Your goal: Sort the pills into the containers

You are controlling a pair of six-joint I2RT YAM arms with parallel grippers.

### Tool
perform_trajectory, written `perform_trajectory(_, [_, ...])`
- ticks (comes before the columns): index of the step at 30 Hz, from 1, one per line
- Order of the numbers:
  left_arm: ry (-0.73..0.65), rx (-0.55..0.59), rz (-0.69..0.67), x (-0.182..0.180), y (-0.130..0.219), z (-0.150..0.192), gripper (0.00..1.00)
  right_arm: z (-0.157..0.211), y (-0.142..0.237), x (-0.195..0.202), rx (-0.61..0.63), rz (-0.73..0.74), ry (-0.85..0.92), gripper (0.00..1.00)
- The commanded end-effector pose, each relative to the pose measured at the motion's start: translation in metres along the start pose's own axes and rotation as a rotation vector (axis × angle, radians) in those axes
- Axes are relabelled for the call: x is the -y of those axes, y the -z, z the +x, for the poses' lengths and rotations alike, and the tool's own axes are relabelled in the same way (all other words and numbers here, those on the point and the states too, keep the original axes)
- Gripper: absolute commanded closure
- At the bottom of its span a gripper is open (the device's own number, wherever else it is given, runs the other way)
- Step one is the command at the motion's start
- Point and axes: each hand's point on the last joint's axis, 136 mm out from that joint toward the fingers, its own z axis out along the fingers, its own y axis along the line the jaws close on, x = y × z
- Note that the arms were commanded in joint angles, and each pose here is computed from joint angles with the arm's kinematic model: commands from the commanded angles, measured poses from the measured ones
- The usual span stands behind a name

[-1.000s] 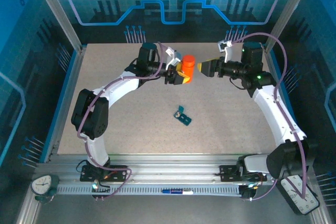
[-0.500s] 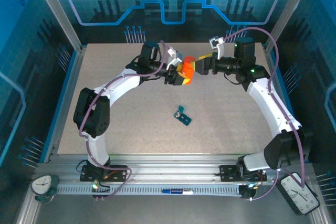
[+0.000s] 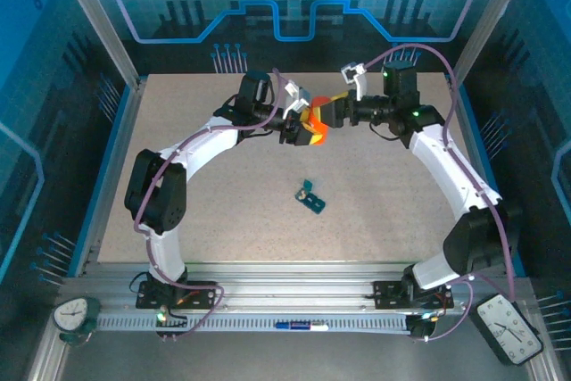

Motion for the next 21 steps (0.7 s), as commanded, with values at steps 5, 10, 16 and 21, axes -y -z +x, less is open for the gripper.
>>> perform_trajectory(5, [-0.035, 0.03, 0.036, 0.009, 0.007, -0.021, 1.0, -0.01, -0.004, -0.005, -0.003, -0.007, 0.034, 0.26])
perform_trajectory(10, [-0.036, 0.031, 0.039, 0.01, 0.007, -0.021, 1.0, -0.009, -0.008, -0.007, -0.02, -0.015, 0.039, 0.31])
perform_trajectory(16, [-0.035, 0.031, 0.04, 0.01, 0.007, -0.022, 1.0, -0.007, -0.013, -0.01, -0.044, -0.029, 0.048, 0.45])
perform_trajectory(21, [-0.034, 0.03, 0.04, 0.011, 0.007, -0.022, 1.0, -0.005, -0.014, -0.01, -0.054, -0.031, 0.049, 0.65])
